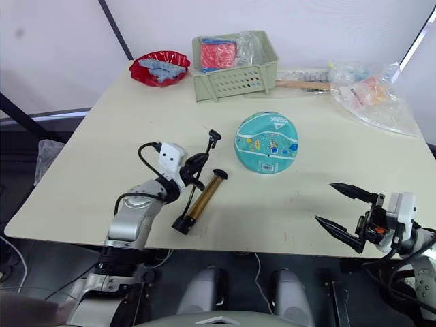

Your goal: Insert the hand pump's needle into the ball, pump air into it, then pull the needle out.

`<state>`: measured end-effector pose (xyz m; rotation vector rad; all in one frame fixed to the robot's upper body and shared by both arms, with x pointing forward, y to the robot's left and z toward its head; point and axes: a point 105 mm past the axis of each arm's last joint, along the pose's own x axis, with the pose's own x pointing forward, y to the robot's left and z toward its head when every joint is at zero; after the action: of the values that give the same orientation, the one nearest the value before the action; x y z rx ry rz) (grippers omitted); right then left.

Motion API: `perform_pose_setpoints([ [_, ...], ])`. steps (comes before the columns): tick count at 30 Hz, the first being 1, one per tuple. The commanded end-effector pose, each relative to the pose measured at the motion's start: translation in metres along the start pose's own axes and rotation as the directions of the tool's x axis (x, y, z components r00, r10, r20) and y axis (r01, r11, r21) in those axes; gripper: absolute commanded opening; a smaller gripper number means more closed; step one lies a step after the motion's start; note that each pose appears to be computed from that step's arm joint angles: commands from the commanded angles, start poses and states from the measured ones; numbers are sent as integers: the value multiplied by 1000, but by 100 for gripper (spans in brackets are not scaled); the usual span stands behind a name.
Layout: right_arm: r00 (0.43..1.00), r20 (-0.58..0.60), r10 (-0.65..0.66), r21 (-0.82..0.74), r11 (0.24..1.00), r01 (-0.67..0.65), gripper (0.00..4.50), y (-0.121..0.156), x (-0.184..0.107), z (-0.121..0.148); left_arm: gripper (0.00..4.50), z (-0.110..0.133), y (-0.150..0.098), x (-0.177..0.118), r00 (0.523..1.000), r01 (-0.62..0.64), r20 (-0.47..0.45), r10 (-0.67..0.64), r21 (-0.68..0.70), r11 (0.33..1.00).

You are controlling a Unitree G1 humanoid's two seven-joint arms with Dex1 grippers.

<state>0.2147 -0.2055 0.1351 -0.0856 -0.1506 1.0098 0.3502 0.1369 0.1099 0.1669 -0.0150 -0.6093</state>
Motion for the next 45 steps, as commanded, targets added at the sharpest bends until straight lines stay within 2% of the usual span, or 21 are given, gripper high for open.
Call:
perform_pose_setpoints([
  [1,999,52,-3,-14,1000,4,450,1,8,14,1,30,-3,-4,988,73,132,-80,58,996],
  [6,996,76,-45,9,999,45,450,0,23,21,1,42,-23,-7,944,254,191,-269,99,962],
  [15,990,74,-116,65,992,112,450,0,45,26,1,42,-51,-5,873,429,177,-454,163,889],
  [23,986,67,-155,194,971,139,450,10,63,32,1,47,-76,12,826,498,192,-529,188,846],
  [35,976,3,-218,401,894,198,450,6,72,28,1,53,-115,39,770,562,226,-596,203,802],
  [45,963,6,-268,466,853,235,450,-1,76,29,1,53,-137,45,740,598,239,-629,196,777],
])
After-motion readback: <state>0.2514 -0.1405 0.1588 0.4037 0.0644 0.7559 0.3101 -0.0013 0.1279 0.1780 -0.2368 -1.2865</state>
